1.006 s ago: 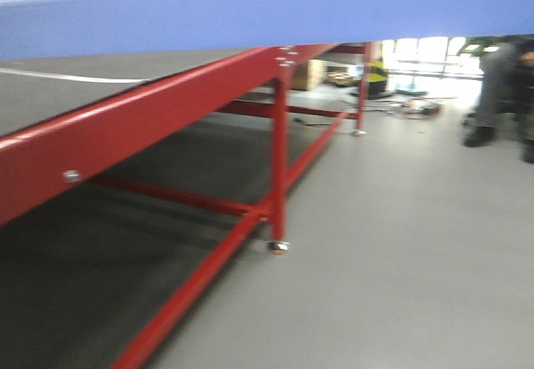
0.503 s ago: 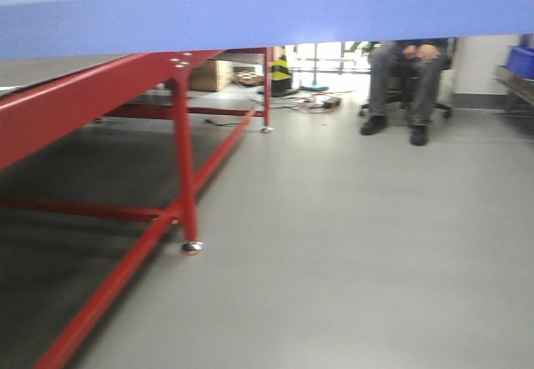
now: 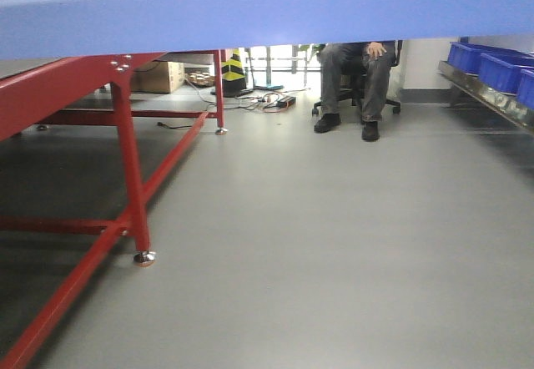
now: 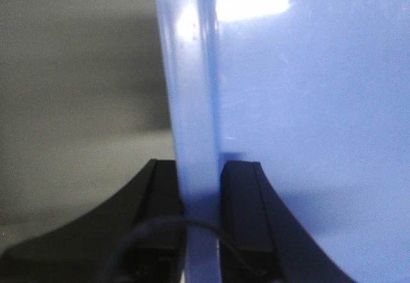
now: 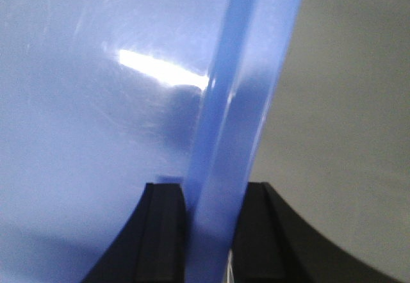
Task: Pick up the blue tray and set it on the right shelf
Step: 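Drive the base away from the table toward the shelving rack, holding the tray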
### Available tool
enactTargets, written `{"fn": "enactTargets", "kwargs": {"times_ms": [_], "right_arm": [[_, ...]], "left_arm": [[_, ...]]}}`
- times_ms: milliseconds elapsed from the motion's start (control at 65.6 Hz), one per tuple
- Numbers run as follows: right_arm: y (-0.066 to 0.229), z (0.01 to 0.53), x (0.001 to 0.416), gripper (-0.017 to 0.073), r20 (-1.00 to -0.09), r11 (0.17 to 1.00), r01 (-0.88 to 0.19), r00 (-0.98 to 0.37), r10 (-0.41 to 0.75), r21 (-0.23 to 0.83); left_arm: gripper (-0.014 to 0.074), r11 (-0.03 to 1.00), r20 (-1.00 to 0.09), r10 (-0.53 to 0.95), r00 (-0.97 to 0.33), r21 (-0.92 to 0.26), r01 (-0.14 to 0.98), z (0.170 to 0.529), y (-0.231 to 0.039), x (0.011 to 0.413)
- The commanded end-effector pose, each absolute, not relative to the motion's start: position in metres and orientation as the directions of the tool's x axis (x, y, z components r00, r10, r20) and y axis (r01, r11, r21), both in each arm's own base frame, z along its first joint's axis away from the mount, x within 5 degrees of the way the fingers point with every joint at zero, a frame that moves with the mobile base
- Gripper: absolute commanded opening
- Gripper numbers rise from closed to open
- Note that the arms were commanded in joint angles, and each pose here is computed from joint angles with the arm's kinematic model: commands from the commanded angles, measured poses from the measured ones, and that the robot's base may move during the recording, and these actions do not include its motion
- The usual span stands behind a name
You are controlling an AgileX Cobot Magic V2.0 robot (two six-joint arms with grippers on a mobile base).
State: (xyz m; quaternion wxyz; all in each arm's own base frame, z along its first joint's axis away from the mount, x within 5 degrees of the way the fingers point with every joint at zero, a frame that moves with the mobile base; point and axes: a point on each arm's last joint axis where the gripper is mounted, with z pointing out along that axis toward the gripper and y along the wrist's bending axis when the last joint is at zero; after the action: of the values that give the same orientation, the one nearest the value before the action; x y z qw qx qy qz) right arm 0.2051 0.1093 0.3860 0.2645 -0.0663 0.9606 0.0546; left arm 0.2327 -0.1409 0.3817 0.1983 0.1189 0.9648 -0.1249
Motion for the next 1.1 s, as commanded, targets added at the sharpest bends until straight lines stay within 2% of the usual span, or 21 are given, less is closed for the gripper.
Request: {"fn": "enactTargets", "kwargs": {"times_ms": [0,274,1082], "right_arm": [[0.1076,0.4035,0.2032,0.0056,-0.614,0.977,-0.2,-0.781,-0.114,0.074],[0.1076,0.4035,0.2032,0.0056,-0.614,0.977,-0.2,-0.781,-0.114,0.074],[0.1077,0.4035,0.2033,0.0056,-0.615,0.977,-0.201,-0.781,-0.113,0.074]], "left_arm": [[-0.0038,0.925,-0.374,0.235,-0.897,-0.196,0.325,0.3938,-0.1382,0.2153],[-0.0038,0.916,-0.365,0.23,-0.902,-0.23,0.327,0.3942,-0.1409,0.2136],[-0.0038,0.916,-0.365,0.23,-0.902,-0.23,0.327,0.3942,-0.1409,0.2136]]}}
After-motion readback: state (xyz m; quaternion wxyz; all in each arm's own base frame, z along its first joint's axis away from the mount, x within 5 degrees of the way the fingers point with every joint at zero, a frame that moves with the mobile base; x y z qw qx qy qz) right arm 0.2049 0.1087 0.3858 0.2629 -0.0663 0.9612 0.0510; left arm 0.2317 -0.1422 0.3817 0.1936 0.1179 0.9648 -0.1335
